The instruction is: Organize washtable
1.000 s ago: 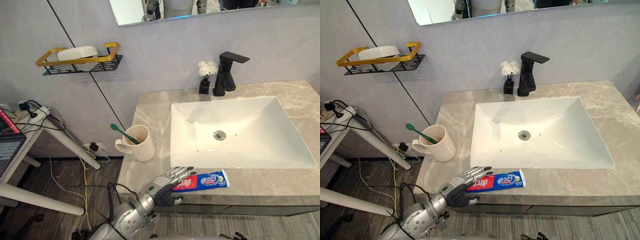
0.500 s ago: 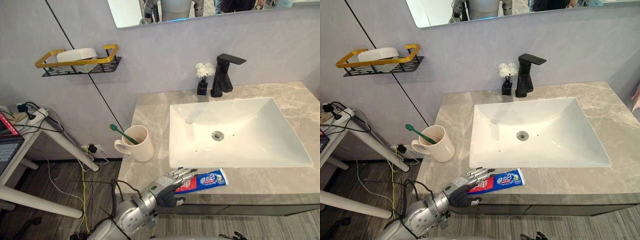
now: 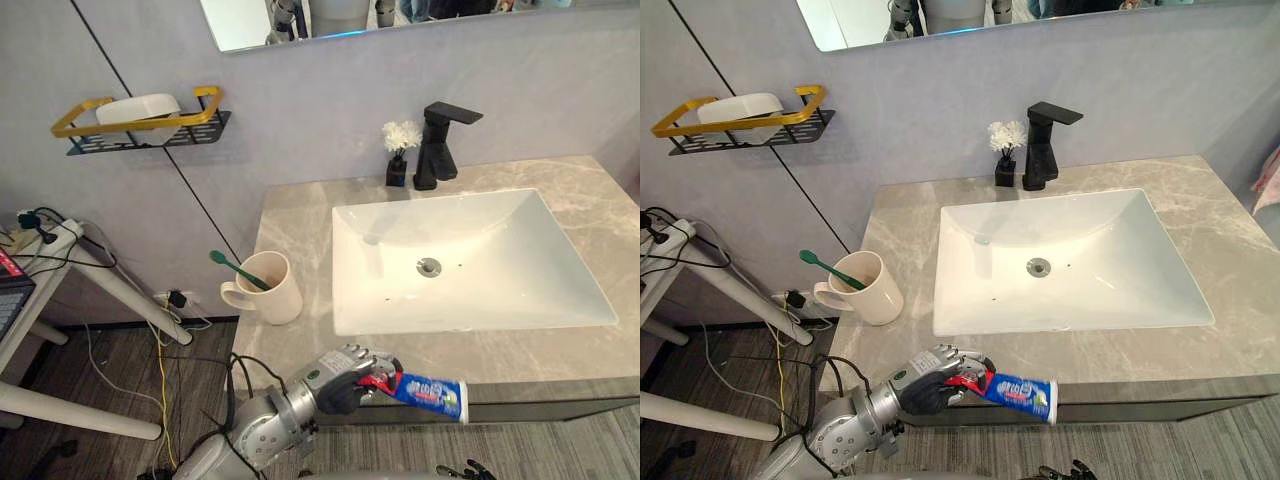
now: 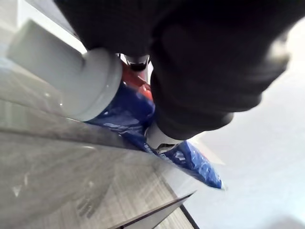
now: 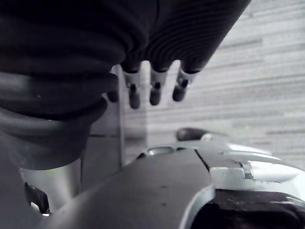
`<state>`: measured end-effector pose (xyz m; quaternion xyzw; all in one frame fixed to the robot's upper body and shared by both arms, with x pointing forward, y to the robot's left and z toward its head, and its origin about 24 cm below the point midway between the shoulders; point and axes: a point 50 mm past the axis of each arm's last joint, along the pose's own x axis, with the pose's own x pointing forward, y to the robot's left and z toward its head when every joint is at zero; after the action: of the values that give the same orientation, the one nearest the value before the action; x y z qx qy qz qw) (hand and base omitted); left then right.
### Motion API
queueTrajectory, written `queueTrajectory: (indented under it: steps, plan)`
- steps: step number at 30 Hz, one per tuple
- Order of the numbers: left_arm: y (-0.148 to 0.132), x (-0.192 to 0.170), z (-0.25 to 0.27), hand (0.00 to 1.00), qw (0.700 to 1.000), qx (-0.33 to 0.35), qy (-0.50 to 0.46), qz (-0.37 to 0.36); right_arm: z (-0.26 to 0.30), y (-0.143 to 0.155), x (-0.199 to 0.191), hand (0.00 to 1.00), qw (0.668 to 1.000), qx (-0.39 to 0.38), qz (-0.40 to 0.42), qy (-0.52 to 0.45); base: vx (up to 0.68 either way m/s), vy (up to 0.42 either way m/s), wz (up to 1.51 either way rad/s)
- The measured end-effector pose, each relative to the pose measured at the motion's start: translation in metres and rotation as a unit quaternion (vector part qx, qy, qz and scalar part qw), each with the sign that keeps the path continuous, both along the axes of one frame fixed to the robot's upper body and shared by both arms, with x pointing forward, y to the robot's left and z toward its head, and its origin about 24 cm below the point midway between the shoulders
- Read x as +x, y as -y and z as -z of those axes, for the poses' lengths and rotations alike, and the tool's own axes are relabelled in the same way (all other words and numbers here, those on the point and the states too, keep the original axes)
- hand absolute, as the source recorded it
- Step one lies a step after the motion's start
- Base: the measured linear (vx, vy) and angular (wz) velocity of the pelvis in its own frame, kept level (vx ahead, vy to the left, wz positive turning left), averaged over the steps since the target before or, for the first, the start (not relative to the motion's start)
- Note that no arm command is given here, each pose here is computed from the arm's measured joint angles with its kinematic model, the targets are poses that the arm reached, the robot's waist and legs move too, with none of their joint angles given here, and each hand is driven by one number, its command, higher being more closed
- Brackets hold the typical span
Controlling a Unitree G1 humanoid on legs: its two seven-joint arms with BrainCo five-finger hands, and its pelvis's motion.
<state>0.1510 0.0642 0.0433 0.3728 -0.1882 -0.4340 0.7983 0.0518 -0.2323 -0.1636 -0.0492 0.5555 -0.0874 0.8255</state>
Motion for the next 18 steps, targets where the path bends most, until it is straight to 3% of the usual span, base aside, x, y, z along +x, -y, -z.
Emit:
queueTrajectory:
  steps: [8, 18]
  plan:
    - [0.001, -0.008, 0.004, 1.00, 1.000, 0.002, 0.026, -0.014, -0.001, 0.000, 0.001, 0.00, 1.000, 0.000, 0.007, 0.009, -0.03, 0.009, -0.08]
    - [-0.009, -0.002, 0.007, 1.00, 0.994, -0.007, 0.047, -0.094, -0.003, 0.003, 0.000, 0.00, 1.000, -0.012, 0.009, 0.022, -0.01, 0.004, 0.01]
